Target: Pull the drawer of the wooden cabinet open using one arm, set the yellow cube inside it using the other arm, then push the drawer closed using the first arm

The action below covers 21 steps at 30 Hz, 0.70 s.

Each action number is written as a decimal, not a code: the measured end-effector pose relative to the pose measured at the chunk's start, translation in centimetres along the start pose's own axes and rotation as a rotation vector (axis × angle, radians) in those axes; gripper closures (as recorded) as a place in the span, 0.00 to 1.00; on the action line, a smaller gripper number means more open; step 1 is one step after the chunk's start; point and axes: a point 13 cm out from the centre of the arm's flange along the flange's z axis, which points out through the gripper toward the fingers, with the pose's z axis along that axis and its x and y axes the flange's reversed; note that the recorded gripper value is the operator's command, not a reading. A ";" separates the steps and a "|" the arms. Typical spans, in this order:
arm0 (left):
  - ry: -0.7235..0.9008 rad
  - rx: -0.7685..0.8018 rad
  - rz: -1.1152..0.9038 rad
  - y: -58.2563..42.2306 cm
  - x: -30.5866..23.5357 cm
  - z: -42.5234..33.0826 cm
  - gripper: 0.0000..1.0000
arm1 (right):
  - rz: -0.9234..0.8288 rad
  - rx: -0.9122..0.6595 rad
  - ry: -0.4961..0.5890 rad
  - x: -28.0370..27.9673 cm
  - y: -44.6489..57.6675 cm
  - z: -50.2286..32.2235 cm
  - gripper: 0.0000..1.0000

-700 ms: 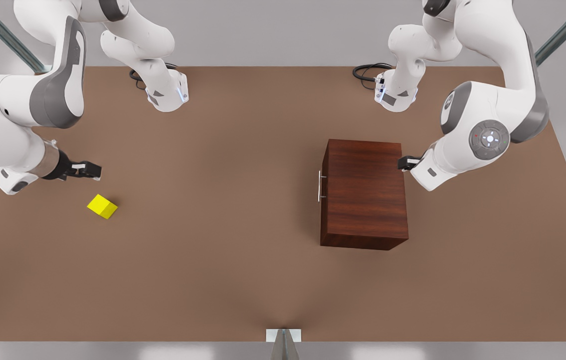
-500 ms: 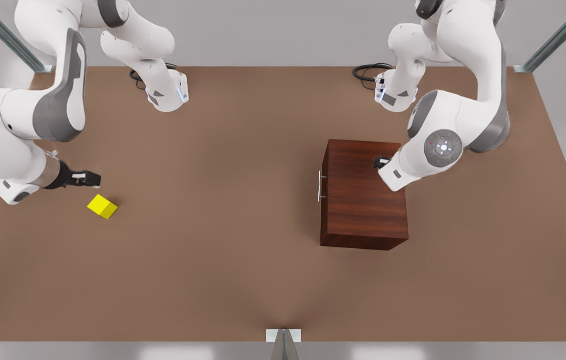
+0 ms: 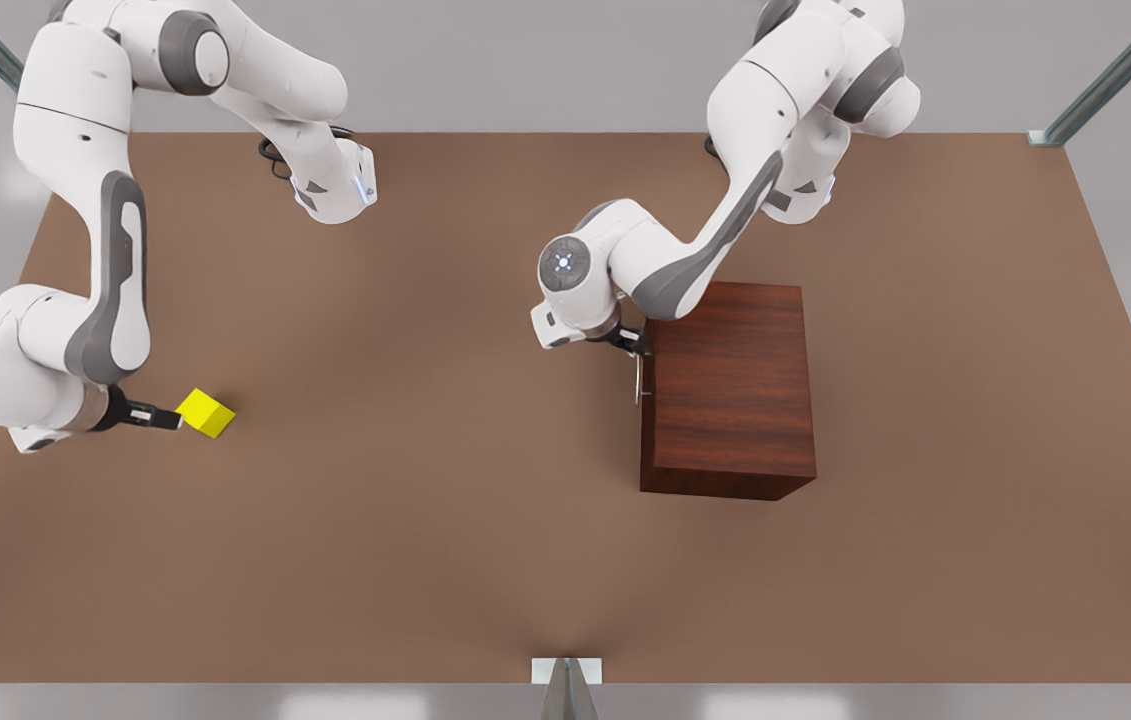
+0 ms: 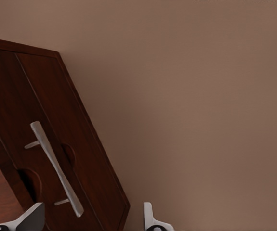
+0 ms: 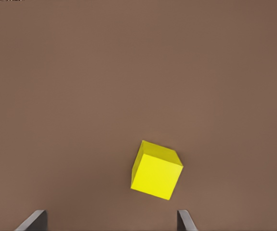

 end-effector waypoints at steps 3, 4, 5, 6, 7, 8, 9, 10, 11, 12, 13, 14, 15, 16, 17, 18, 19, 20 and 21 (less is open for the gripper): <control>-0.013 -0.010 -0.041 -1.5 -0.3 1.1 0.00 | 0.020 0.000 -0.026 0.5 -0.8 2.1 0.00; -0.020 -0.010 -0.059 -1.8 -0.4 1.1 0.00 | 0.025 0.000 -0.033 0.8 -0.9 2.9 0.00; -0.028 -0.009 -0.076 -2.0 -0.6 1.0 0.00 | 0.031 0.000 -0.037 1.2 -1.1 3.9 0.00; -0.038 -0.015 -0.088 -2.3 -0.7 0.8 0.00 | 0.038 0.001 -0.042 1.4 -1.1 4.8 0.00; -0.046 -0.025 -0.100 -2.4 -0.8 0.7 0.00 | 0.046 0.000 -0.047 1.6 -1.3 5.7 0.00; -0.052 -0.037 -0.112 -2.4 -0.8 0.7 0.00 | 0.058 -0.001 -0.054 1.7 -1.6 6.4 0.00; -0.056 -0.052 -0.126 -2.2 -0.9 0.9 0.00 | 0.070 -0.002 -0.065 1.6 -2.0 6.9 0.00; -0.056 -0.064 -0.140 -2.0 -0.9 1.1 0.00 | 0.078 -0.002 -0.077 1.4 -2.2 7.2 0.00; -0.055 -0.074 -0.155 -1.8 -1.0 1.4 0.00 | 0.085 -0.002 -0.089 1.2 -2.3 7.3 0.00; -0.056 -0.080 -0.173 -1.6 -1.5 1.8 0.00 | 0.091 -0.002 -0.097 1.1 -2.3 7.8 0.00; -0.062 -0.083 -0.192 -1.3 -2.0 1.8 0.00 | 0.097 -0.002 -0.102 1.2 -2.4 8.4 0.00; -0.064 -0.088 -0.209 -0.9 -2.4 1.9 0.00 | 0.101 -0.001 -0.109 1.1 -2.4 8.8 0.00; -0.065 -0.093 -0.225 -0.6 -2.6 2.1 0.00 | 0.105 -0.001 -0.115 1.1 -2.4 9.1 0.00; -0.065 -0.097 -0.239 -0.4 -2.6 2.2 0.00 | 0.109 0.000 -0.120 1.0 -2.4 9.4 0.00; -0.060 -0.102 -0.254 0.0 -2.6 2.4 0.00 | 0.113 0.001 -0.125 0.9 -2.5 9.6 0.00; -0.054 -0.107 -0.268 0.3 -2.6 2.6 0.00 | 0.116 0.003 -0.128 0.8 -2.5 9.9 0.00; -0.048 -0.112 -0.280 0.5 -2.5 2.9 0.00 | 0.119 0.004 -0.127 0.7 -2.6 10.2 0.00; -0.043 -0.116 -0.290 0.6 -2.5 3.1 0.00 | 0.121 0.005 -0.124 0.7 -2.7 10.6 0.00; -0.039 -0.120 -0.300 0.8 -2.4 3.2 0.00 | 0.124 0.006 -0.118 0.8 -2.7 11.1 0.00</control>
